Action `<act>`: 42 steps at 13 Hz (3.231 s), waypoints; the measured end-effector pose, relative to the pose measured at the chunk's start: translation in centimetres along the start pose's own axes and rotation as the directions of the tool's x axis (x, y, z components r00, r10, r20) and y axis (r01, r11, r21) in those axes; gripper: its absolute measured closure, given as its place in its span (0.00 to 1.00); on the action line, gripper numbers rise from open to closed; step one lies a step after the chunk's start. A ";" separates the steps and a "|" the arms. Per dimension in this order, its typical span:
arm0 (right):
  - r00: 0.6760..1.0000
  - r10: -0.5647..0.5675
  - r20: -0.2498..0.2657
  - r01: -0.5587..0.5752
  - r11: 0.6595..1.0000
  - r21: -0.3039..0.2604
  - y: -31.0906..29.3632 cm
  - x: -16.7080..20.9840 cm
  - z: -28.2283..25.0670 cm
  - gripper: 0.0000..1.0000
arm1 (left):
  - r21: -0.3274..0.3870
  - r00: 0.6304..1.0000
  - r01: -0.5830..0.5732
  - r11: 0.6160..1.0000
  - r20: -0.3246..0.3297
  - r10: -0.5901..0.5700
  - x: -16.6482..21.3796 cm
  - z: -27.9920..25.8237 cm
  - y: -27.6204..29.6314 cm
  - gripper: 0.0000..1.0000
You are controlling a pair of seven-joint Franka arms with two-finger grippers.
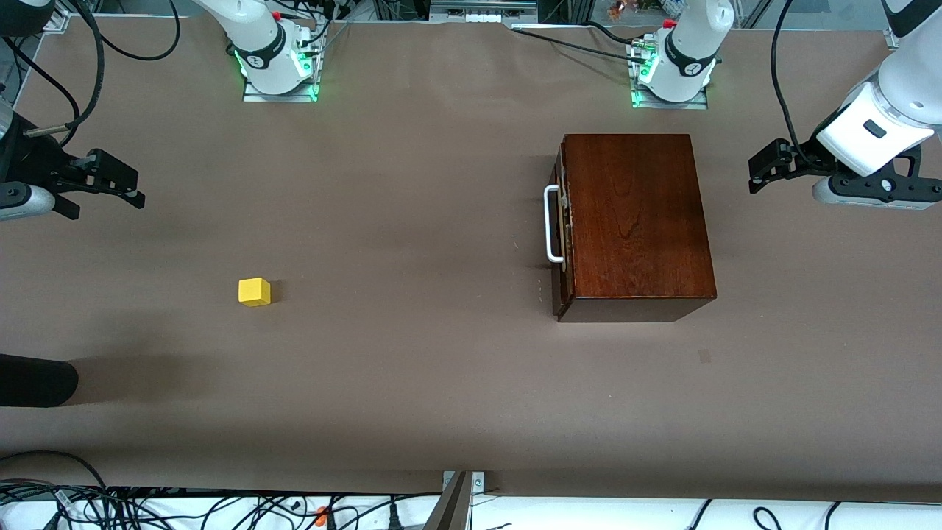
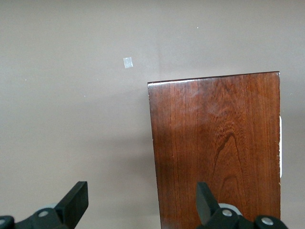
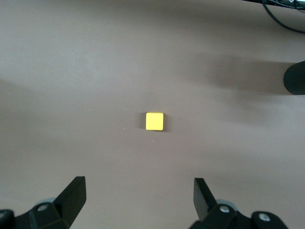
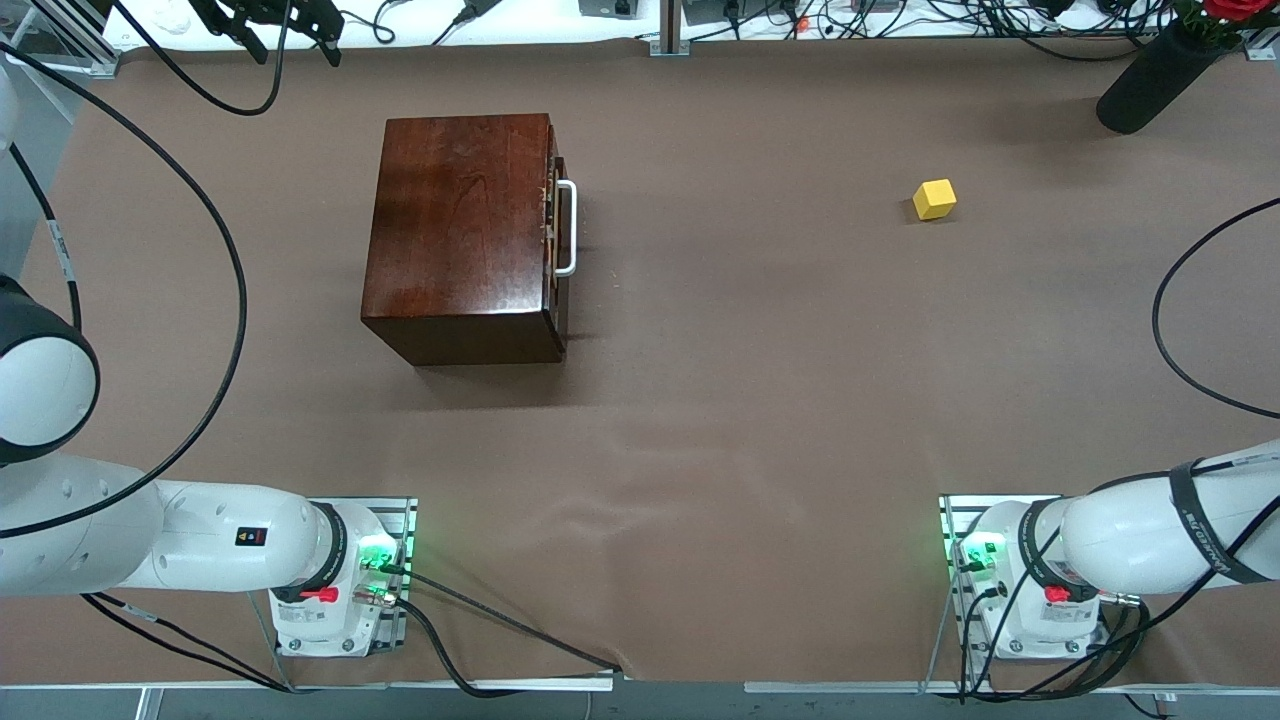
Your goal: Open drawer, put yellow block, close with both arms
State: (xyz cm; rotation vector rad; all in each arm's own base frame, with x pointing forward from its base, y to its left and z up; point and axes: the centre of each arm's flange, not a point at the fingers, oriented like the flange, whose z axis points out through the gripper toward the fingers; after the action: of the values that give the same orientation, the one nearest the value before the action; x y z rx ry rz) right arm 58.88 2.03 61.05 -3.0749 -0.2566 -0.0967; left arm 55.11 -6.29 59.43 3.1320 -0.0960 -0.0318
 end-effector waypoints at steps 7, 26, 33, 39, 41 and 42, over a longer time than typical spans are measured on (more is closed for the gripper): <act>1.000 0.001 0.001 -0.001 1.000 0.000 0.1 0.0 0.0 0.00 | 0.000 1.000 -0.002 1.000 0.000 0.002 0.0 0.0 0.1 0.00; 1.000 0.006 0.000 -0.006 1.000 -0.001 0.4 0.0 0.0 0.00 | 0.003 0.996 -0.004 1.000 0.090 0.004 -0.2 1.7 0.2 0.00; 1.000 0.006 0.001 -0.006 1.000 -0.001 0.4 0.0 0.0 0.00 | 0.006 0.980 -0.043 0.999 0.197 0.041 -0.8 3.5 2.1 0.00; 1.000 0.004 0.003 -0.004 1.000 0.000 0.2 0.0 0.1 0.00 | 0.000 0.972 -0.172 0.985 0.161 0.170 -1.2 5.5 13.9 0.00; 1.000 0.003 0.003 -0.003 1.000 0.000 0.2 0.0 0.1 0.00 | -0.017 0.981 -0.144 0.989 0.127 0.145 -0.7 7.8 19.0 0.00; 1.000 0.003 0.003 -0.003 1.000 0.000 0.1 0.0 0.1 0.00 | -0.027 0.985 -0.124 0.992 0.121 0.127 -0.6 9.2 21.3 0.00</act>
State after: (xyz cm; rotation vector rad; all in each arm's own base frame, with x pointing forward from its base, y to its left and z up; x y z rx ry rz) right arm 58.89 1.89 60.97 -3.0754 -0.2529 -0.0920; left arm 52.99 -27.59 50.46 3.0948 -0.2916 -0.2223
